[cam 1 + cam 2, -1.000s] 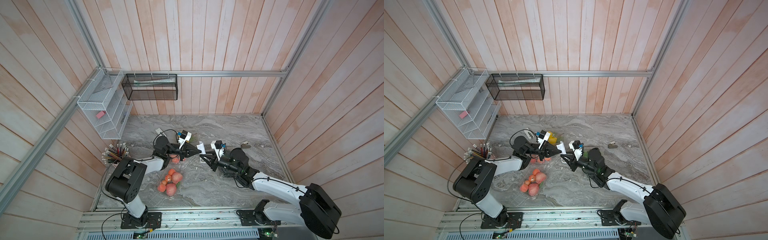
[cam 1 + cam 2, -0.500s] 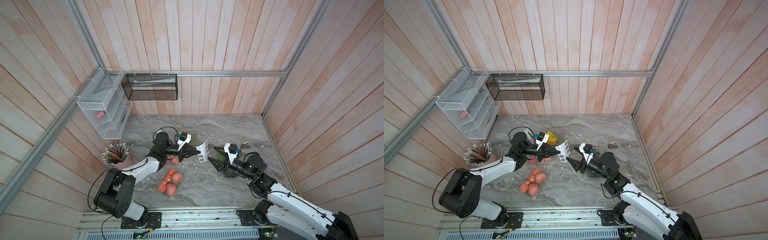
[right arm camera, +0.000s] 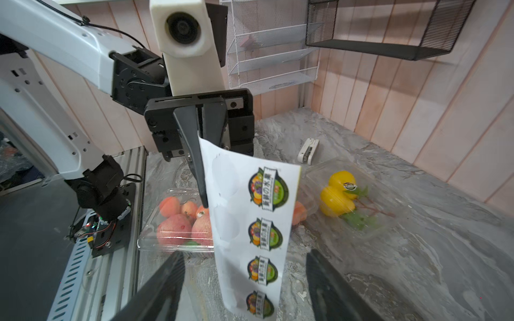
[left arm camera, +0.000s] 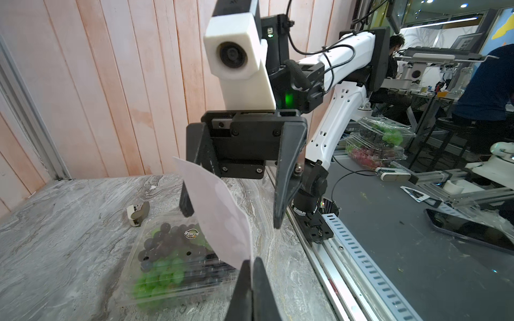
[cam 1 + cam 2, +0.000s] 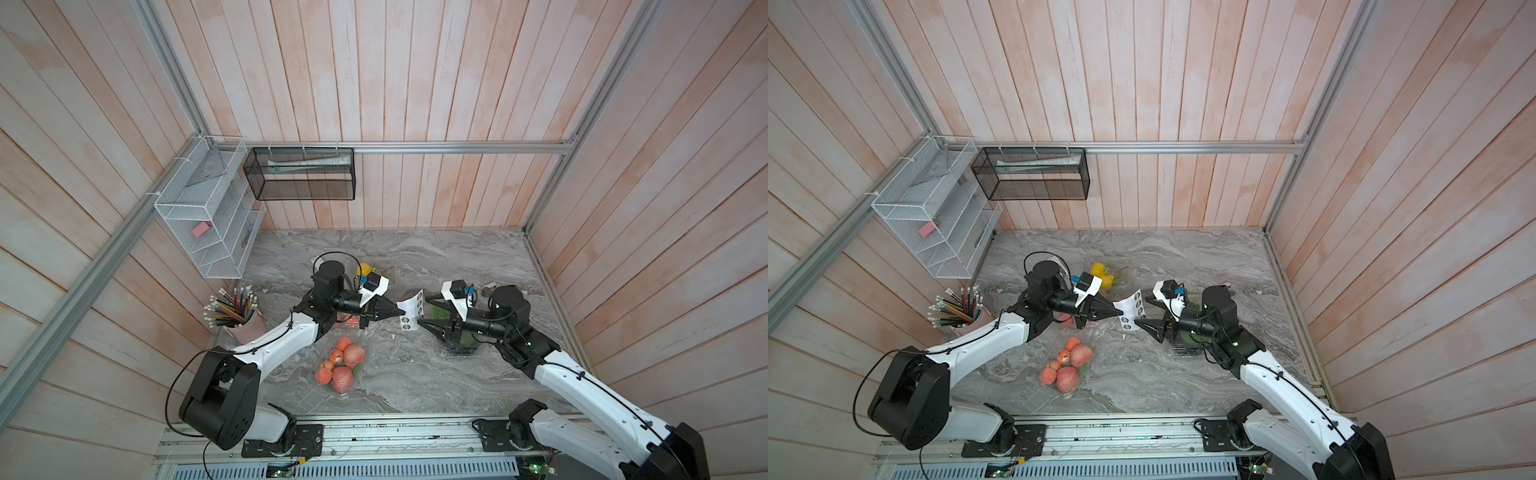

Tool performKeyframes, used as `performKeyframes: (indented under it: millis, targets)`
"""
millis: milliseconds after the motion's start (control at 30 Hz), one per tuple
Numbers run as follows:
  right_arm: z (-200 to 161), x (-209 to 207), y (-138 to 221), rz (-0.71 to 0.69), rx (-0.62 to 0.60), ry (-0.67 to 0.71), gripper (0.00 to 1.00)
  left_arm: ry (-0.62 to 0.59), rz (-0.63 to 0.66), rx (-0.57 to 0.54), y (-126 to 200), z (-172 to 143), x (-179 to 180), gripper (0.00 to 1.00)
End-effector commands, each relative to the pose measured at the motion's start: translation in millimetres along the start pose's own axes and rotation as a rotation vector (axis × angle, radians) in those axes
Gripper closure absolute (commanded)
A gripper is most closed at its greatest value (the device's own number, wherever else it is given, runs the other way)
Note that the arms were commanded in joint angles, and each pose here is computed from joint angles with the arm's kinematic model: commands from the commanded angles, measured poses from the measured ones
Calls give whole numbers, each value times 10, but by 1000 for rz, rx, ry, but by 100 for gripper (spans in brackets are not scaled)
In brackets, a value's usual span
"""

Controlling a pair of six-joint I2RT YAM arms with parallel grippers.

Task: Label fruit boxes
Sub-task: Pick up the label sticker from the center of the board.

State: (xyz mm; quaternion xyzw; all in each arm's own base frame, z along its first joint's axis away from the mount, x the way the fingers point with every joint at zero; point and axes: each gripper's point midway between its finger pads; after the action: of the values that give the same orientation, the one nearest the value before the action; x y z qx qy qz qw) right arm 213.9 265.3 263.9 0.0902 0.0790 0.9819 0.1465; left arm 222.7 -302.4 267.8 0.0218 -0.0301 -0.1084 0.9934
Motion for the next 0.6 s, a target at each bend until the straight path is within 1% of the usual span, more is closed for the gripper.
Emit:
performKeyframes:
  millis: [0, 133, 233, 333, 400, 567]
  targets:
    - [-11, 146, -28, 111, 29, 9, 29, -35, -30, -9, -10, 102, -57, 100]
    - [15, 230, -36, 172, 25, 25, 31, -31, -19, -6, -6, 97, -45, 100]
    - [-17, 249, -52, 199, 36, 11, 37, -31, -21, -6, -11, 101, -49, 100]
    - [-41, 265, -69, 223, 45, 7, 47, -35, -25, -8, -20, 117, -59, 100]
    - [-55, 273, -74, 236, 48, 5, 55, -36, -28, -9, -28, 122, -67, 100]
    - [-71, 221, -80, 216, 47, 12, 58, -36, -32, -13, -36, 133, -81, 100]
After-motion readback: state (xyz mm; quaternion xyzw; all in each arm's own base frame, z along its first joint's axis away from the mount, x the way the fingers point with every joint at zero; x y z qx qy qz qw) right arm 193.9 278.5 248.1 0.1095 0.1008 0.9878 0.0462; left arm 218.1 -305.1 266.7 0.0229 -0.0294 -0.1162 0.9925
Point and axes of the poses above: each gripper's point midway between its finger pads, its own y axis back along the fingers, its own x axis along the line the jaws close on, z = x × y, and after that the axes turned 3 degrees about -y, right-handed
